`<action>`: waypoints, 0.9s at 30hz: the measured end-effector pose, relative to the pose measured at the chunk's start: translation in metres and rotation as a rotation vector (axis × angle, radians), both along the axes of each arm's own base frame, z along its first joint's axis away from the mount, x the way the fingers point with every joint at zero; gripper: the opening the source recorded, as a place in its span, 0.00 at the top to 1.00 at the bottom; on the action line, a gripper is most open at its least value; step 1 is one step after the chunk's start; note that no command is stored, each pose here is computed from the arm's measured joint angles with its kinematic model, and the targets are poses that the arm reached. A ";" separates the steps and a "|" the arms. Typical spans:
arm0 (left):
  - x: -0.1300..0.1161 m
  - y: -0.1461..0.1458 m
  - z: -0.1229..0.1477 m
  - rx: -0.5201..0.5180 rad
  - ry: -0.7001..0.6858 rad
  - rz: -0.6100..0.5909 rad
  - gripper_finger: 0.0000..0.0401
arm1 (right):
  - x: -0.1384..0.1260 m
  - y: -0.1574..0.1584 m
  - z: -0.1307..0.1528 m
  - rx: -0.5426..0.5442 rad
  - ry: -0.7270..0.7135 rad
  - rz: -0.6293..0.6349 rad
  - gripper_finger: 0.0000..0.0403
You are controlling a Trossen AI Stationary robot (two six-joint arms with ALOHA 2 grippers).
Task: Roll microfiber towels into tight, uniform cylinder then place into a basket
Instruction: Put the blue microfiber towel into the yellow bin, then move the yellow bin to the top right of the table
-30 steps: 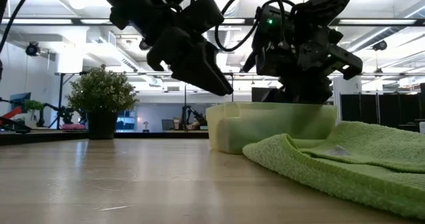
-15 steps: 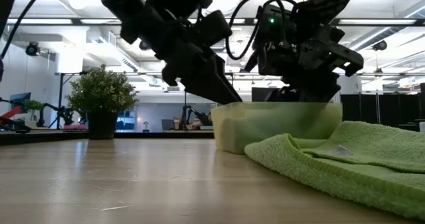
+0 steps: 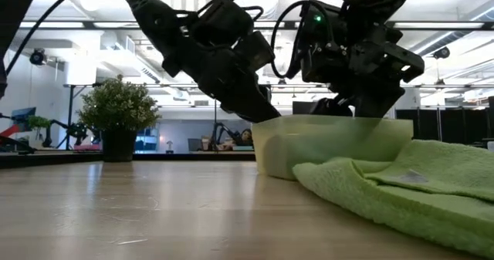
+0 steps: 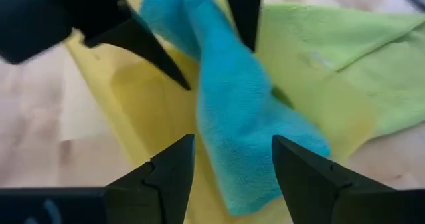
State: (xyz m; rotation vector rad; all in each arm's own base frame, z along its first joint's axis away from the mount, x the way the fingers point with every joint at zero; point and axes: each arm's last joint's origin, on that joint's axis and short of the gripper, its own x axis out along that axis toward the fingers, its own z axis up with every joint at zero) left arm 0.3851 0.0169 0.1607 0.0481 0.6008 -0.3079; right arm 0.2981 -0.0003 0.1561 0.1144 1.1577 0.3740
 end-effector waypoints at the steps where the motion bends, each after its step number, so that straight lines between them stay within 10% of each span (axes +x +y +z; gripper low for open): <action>1: 0.000 0.000 -0.001 -0.014 0.005 -0.003 0.54 | -0.001 0.000 0.000 0.000 0.005 -0.001 0.34; 16: -0.001 0.001 -0.001 0.073 0.036 0.038 0.54 | -0.020 -0.001 0.023 -0.010 0.061 -0.018 0.39; 27: -0.005 0.003 0.002 0.134 0.046 0.061 0.54 | -0.036 -0.009 0.068 -0.274 -0.082 -0.135 0.41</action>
